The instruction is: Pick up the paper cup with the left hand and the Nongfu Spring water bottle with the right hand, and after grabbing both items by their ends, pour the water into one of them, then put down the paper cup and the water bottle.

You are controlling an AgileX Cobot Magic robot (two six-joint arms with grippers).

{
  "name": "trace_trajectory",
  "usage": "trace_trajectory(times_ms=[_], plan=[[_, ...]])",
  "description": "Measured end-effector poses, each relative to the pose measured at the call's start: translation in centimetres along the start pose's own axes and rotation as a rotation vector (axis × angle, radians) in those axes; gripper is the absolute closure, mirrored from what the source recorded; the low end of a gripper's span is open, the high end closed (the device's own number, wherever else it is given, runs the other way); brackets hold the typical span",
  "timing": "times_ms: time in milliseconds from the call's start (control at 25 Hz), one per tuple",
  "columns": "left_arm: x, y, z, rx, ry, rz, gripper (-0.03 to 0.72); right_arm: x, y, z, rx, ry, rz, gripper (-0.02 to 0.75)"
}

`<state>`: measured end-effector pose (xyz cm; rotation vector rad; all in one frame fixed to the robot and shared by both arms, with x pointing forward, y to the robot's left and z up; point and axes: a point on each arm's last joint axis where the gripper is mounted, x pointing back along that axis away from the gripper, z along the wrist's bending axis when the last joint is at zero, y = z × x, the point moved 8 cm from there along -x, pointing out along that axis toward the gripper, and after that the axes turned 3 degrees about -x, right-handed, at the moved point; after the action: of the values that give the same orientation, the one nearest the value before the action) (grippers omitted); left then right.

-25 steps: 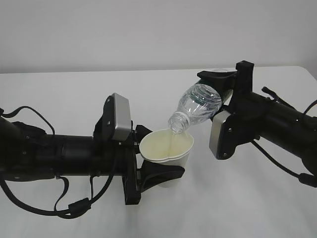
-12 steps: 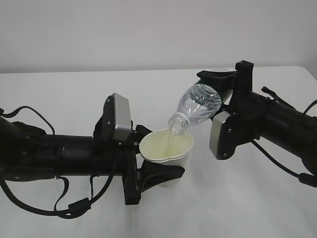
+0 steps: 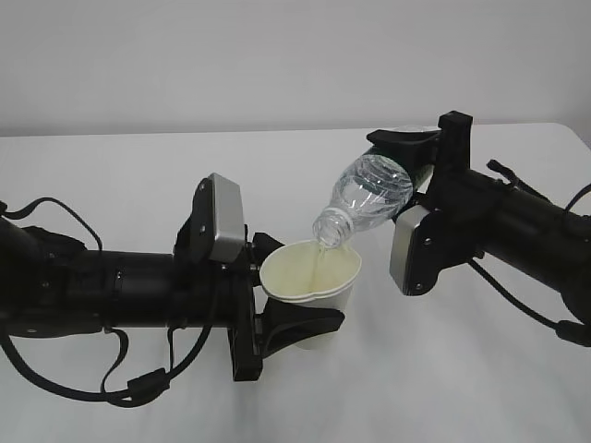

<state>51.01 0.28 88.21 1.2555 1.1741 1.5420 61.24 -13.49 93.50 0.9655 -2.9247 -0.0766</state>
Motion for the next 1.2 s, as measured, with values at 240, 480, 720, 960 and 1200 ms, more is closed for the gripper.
trace_trajectory(times_ms=[240,480,720,960,1200], plan=[[0.0,0.0,0.0,0.0,0.0,0.0,0.241,0.0,-0.05,-0.01,-0.002,-0.001,0.003,0.269],[0.0,0.0,0.0,0.0,0.0,0.0,0.241,0.0,-0.05,-0.01,-0.002,-0.001,0.003,0.27],[0.0,0.0,0.0,0.0,0.0,0.0,0.241,0.0,-0.05,-0.01,-0.002,-0.001,0.003,0.27],[0.0,-0.03,0.01,0.0,0.001,0.002,0.241,0.0,-0.06,-0.02,0.003,-0.001,0.003,0.27],[0.0,-0.03,0.01,0.0,0.001,0.002,0.241,0.0,-0.06,-0.02,0.014,-0.001,0.003,0.27]])
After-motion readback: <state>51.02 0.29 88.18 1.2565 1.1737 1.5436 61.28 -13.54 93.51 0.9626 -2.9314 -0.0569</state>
